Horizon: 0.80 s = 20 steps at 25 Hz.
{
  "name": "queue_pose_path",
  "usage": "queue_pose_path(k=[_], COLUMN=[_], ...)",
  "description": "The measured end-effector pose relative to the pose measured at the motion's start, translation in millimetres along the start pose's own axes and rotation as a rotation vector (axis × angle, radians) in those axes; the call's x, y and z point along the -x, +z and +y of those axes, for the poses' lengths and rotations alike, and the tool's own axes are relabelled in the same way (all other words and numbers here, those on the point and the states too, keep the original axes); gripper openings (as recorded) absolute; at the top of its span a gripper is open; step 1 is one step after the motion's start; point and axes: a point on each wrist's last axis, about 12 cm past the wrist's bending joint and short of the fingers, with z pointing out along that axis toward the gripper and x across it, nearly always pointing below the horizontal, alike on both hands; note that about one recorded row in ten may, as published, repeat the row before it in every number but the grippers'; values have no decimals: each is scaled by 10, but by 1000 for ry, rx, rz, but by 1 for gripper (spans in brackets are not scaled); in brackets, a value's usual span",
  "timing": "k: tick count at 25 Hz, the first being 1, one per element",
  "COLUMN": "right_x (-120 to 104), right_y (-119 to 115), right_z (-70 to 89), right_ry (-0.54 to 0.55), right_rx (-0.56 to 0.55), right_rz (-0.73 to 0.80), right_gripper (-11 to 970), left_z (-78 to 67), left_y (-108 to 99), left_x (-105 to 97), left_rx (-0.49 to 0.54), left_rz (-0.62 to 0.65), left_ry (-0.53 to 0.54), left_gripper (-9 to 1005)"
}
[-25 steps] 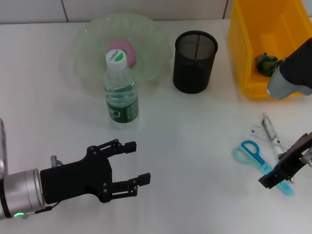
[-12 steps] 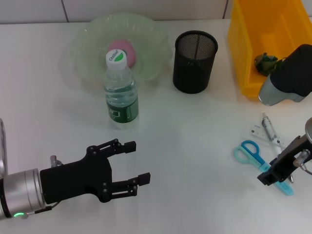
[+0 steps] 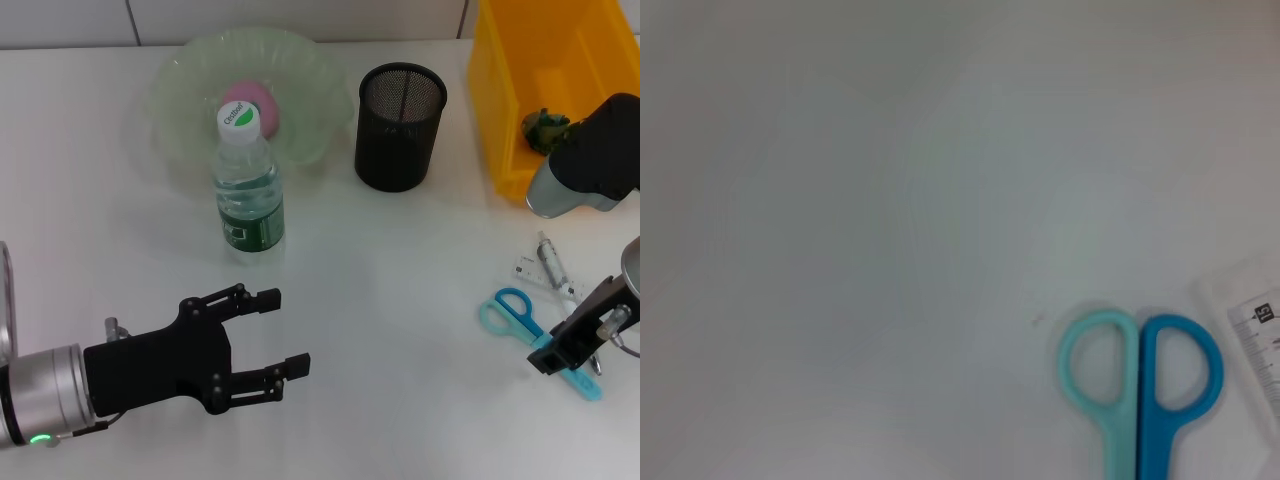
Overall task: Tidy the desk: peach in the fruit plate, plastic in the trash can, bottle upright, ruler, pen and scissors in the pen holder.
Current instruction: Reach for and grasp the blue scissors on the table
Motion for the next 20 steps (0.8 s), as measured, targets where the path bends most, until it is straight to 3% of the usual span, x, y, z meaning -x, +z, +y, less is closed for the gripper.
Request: queue_pose_path(k=[20], right_x=[4], right_y=[81], right_z=[5], right_ry=[-21], right_rx=[-11], right_rz=[6], right_gripper=[382], left_z=[9], left_y=[25], left_x=[9], left_rx=[-4], left_rz=[1], left_ry=[2], left_gripper=[829])
